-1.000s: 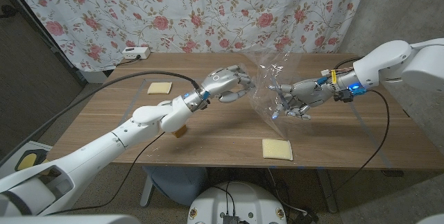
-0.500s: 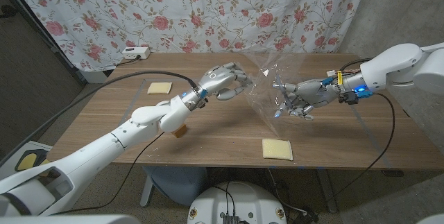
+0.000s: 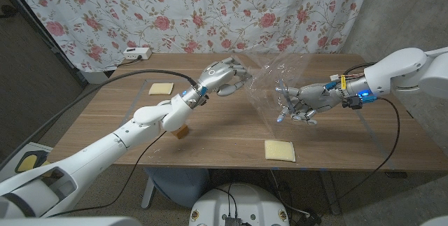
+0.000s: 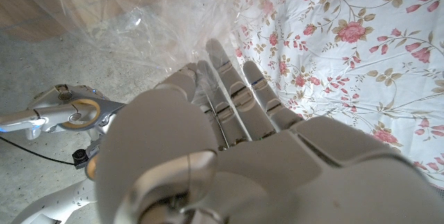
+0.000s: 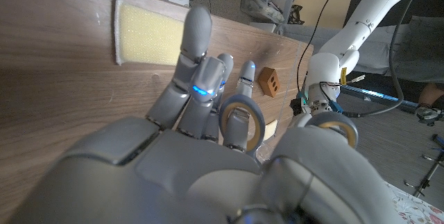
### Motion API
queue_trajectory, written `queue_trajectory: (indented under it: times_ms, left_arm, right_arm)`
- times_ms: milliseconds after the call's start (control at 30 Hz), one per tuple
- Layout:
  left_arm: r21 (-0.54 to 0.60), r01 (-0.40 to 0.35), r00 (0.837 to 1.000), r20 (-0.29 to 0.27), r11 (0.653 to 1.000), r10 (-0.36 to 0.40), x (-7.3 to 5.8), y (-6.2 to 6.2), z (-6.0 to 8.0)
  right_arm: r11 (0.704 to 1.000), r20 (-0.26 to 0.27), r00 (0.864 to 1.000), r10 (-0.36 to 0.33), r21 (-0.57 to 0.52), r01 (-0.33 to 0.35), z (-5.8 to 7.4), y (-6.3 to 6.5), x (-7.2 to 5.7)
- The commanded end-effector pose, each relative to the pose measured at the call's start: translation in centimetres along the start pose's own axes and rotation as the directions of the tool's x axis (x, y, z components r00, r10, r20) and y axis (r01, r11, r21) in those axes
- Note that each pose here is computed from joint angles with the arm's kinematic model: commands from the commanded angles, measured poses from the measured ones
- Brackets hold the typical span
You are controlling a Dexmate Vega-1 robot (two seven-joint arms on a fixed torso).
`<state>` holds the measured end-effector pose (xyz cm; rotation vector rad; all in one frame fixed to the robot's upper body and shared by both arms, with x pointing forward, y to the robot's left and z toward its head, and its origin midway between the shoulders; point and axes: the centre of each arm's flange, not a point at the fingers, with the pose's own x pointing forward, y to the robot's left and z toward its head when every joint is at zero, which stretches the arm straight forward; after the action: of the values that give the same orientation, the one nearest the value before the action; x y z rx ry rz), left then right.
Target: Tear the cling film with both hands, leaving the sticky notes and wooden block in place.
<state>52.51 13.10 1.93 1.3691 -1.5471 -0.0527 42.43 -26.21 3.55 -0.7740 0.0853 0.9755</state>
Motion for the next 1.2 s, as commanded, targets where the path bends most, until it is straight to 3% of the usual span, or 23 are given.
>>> queue_trajectory:
  times_ms: [33, 600, 867, 1200]
  left_arm:
    - [0.006, -0.003, 1.0, -0.003, 1.0, 0.003, 0.4, -0.1, -0.5]
    - [-0.017, 0.043, 0.998, 0.044, 0.999, -0.042, 2.0, -1.1, 0.0]
    - [0.011, 0.071, 0.991, 0.113, 0.997, -0.072, 2.8, -1.2, 1.0]
    - [0.026, 0.07, 0.991, 0.11, 0.997, -0.073, 2.1, -1.3, 1.1]
  right_arm:
    - [1.0, 0.005, 1.0, 0.006, 0.005, -0.006, -0.2, 1.0, -0.2]
    - [0.999, 0.016, 1.0, -0.008, -0.047, 0.009, 0.9, 2.1, -1.6]
    - [0.996, -0.022, 1.0, 0.011, -0.089, -0.013, 1.6, 1.5, -1.4]
    - [0.998, -0.034, 0.999, 0.019, -0.067, -0.021, 1.1, 0.4, -1.0]
